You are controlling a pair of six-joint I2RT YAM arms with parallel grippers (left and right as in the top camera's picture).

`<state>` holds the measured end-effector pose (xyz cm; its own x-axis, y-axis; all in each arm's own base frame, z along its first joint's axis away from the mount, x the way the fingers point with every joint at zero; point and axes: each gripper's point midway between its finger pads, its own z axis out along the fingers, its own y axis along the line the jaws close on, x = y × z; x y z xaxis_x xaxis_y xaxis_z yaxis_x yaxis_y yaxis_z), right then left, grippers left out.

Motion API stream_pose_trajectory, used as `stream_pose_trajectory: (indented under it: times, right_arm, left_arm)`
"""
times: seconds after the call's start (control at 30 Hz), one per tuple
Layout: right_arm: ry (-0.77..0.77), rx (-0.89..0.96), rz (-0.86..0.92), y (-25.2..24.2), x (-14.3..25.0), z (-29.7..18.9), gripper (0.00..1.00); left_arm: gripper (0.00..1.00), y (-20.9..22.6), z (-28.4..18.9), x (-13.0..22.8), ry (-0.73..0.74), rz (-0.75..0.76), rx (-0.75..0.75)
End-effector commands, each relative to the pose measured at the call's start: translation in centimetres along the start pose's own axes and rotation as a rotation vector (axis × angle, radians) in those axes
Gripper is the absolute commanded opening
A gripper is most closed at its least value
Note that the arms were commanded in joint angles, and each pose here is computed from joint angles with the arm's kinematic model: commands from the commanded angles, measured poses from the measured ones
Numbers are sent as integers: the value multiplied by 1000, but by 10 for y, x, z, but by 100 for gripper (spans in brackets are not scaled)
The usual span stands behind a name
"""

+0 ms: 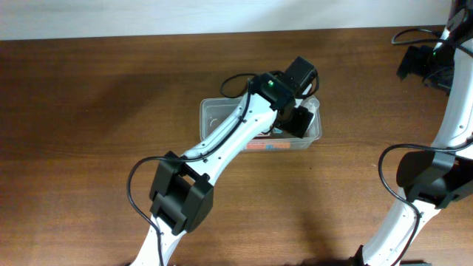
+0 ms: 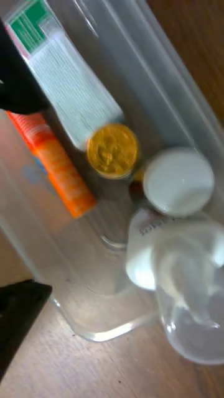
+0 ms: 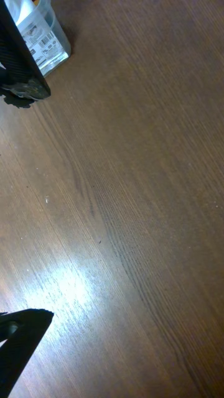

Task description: Pack container

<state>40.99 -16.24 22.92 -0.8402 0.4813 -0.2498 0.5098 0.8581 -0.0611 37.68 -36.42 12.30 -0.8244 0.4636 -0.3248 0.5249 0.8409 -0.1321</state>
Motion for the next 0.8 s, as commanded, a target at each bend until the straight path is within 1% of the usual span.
stream_pose_trajectory:
  times: [0.0,0.07,0.2,0.27,0.4,0.47,0.63,0.77]
  right_arm:
    - [-33,5,14,-6,0,-13,98]
    - [-33,5,13,-6,0,-13,98]
    - [-33,5,13,-6,0,-13,98]
    - [-33,5,13,-6,0,-13,98]
    - [-33,5,13,-6,0,-13,98]
    - [-33,5,13,-6,0,-13,98]
    - [-33,5,14,-6,0,-13,98]
    - [-33,5,13,-6,0,-13,98]
  left_arm:
    - [95,32,-30,-22,-60,-22,-84]
    - [99,50,-51,-26,-70,-48,-127]
    - [99,81,-94,-29,-88,-101,-175]
    - [99,103,-124,-21,-82,-143,-211]
    - [99,129,-155,-5,-57,-195,-240]
    - [99,135,-166,-4,-75,-194,-217]
    - [99,146,-199,1,-133,-214,-227]
    - [99,144,-226,20,-144,-209,-239]
